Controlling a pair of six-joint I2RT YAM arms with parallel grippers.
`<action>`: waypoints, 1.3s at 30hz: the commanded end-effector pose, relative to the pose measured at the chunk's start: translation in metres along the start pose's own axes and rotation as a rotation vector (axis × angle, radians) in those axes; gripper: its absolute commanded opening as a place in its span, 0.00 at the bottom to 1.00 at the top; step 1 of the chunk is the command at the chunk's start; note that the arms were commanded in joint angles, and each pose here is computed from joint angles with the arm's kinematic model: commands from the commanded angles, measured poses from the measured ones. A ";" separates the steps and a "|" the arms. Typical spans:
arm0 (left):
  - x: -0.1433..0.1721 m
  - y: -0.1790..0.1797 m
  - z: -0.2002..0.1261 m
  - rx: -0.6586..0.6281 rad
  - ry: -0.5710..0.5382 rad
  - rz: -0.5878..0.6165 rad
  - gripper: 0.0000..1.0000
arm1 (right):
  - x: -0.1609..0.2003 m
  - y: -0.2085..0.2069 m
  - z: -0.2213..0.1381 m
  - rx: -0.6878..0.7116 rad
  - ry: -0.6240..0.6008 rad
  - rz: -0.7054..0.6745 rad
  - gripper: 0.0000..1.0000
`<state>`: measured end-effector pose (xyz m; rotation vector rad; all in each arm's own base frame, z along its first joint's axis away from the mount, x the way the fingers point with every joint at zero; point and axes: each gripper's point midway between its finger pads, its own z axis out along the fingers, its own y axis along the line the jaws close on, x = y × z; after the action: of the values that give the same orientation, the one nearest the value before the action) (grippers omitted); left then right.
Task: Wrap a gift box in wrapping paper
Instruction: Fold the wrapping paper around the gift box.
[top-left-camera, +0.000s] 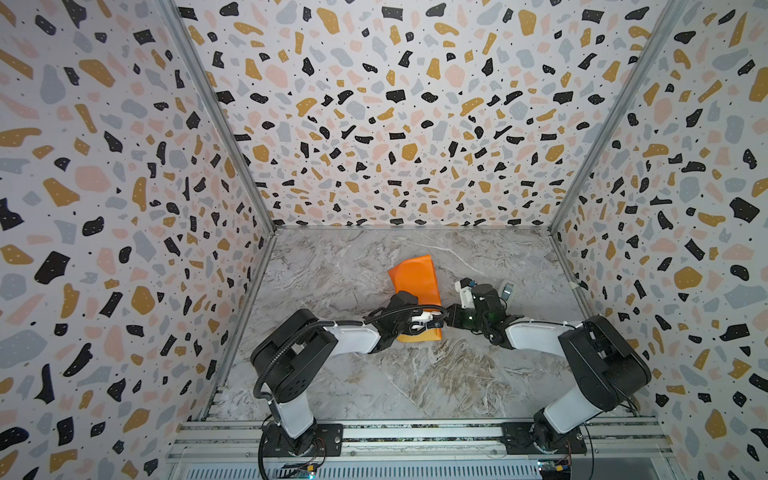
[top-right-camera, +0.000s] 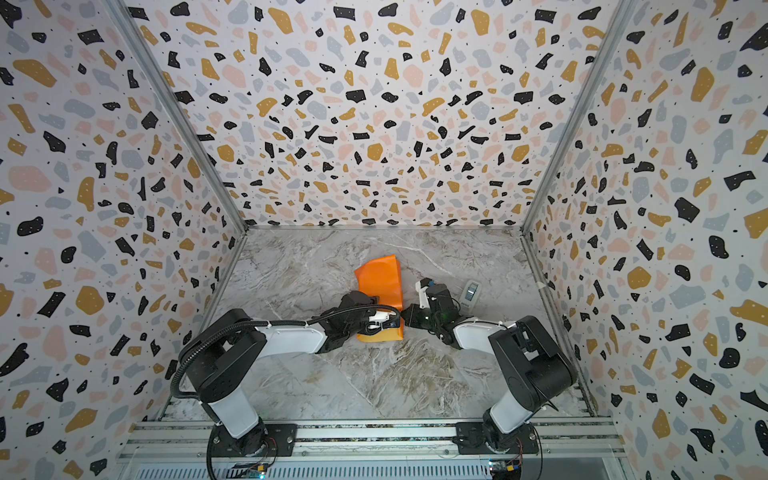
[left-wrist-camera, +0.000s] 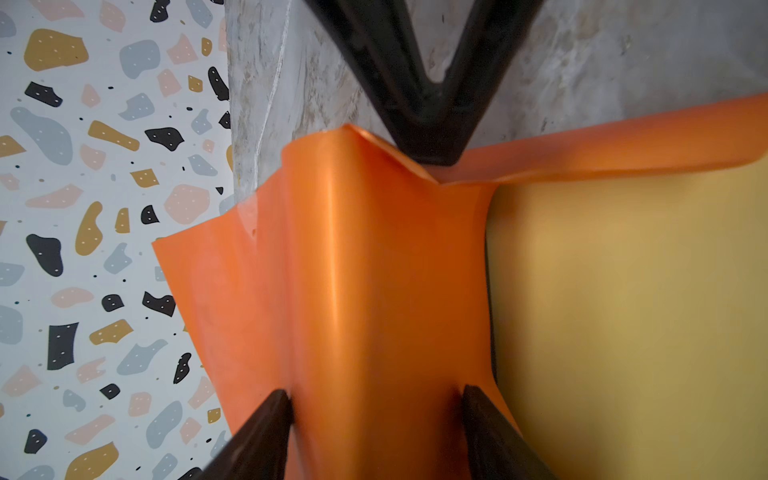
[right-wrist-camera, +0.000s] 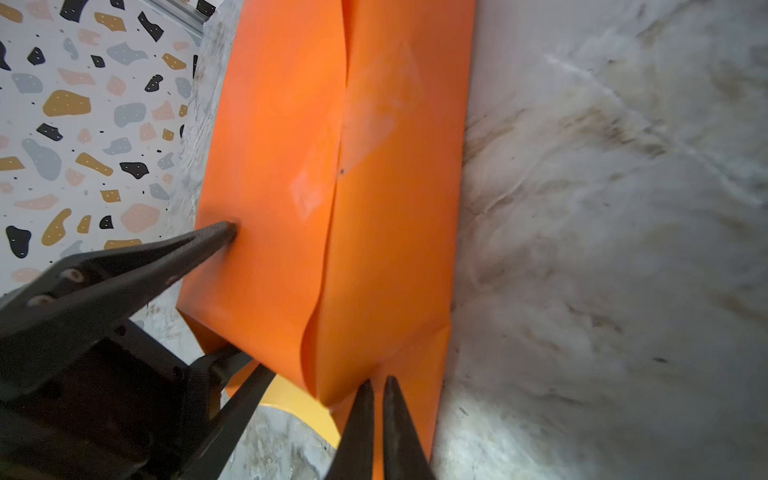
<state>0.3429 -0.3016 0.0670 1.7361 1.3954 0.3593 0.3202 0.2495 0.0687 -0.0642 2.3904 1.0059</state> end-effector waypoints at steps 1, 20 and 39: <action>0.007 -0.021 0.005 0.075 0.031 0.005 0.64 | -0.018 0.018 -0.005 -0.039 -0.034 -0.031 0.09; 0.007 -0.023 0.007 0.081 0.030 0.005 0.63 | -0.020 0.034 -0.001 -0.098 -0.034 -0.046 0.07; 0.007 -0.021 0.006 0.077 0.031 0.002 0.63 | -0.012 0.020 0.012 -0.088 -0.033 -0.024 0.06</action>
<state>0.3451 -0.3016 0.0674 1.7326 1.4009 0.3675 0.3238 0.2645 0.0689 -0.0937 2.3654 1.0773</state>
